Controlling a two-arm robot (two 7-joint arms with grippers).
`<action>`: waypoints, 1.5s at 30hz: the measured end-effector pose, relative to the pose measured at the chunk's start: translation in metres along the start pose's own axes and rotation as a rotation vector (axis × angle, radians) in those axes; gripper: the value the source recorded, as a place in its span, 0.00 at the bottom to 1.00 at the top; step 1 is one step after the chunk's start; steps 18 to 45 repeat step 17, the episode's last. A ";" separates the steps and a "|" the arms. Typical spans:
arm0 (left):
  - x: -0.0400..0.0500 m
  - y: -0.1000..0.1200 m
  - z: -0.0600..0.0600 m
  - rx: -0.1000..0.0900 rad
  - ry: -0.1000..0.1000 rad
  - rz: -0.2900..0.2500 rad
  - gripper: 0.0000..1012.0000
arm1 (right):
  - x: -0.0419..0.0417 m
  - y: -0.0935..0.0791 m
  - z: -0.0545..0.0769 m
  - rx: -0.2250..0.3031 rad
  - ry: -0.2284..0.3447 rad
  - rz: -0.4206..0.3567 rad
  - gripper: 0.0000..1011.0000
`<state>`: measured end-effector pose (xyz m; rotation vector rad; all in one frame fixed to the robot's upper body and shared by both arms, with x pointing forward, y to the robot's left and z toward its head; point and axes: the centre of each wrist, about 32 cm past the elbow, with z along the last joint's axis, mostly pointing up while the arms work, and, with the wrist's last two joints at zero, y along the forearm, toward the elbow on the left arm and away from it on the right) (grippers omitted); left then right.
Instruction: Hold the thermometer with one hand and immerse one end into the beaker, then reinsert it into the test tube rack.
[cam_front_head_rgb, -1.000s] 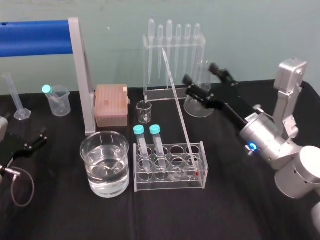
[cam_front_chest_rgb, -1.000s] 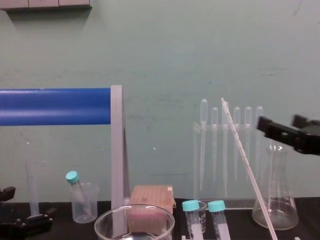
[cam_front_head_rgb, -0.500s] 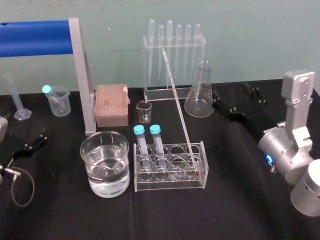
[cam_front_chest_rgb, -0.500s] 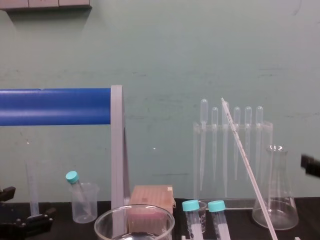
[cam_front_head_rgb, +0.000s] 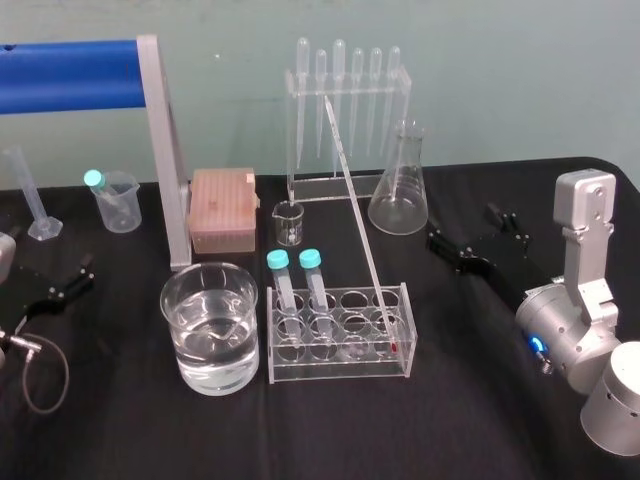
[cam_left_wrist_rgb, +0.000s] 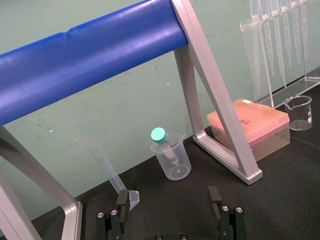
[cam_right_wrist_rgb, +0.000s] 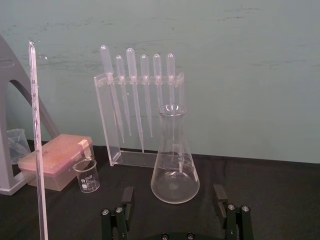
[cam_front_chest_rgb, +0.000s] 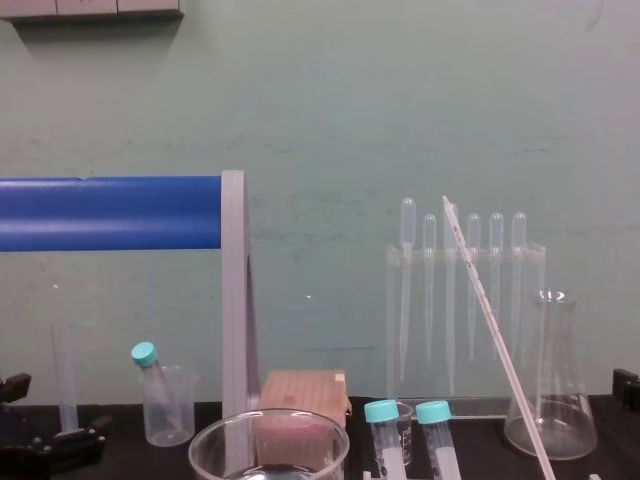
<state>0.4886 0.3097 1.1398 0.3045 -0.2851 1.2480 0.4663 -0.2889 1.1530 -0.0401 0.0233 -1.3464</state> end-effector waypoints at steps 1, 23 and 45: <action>0.0000 0.000 0.000 0.000 0.000 0.000 1.00 | 0.0000 0.000 0.000 0.000 -0.001 0.000 0.99; 0.0000 0.000 0.000 0.000 0.000 0.000 1.00 | -0.0001 0.000 0.002 0.005 -0.004 0.003 0.99; 0.0000 0.000 0.000 0.000 0.000 0.000 1.00 | -0.0001 0.000 0.002 0.005 -0.004 0.003 0.99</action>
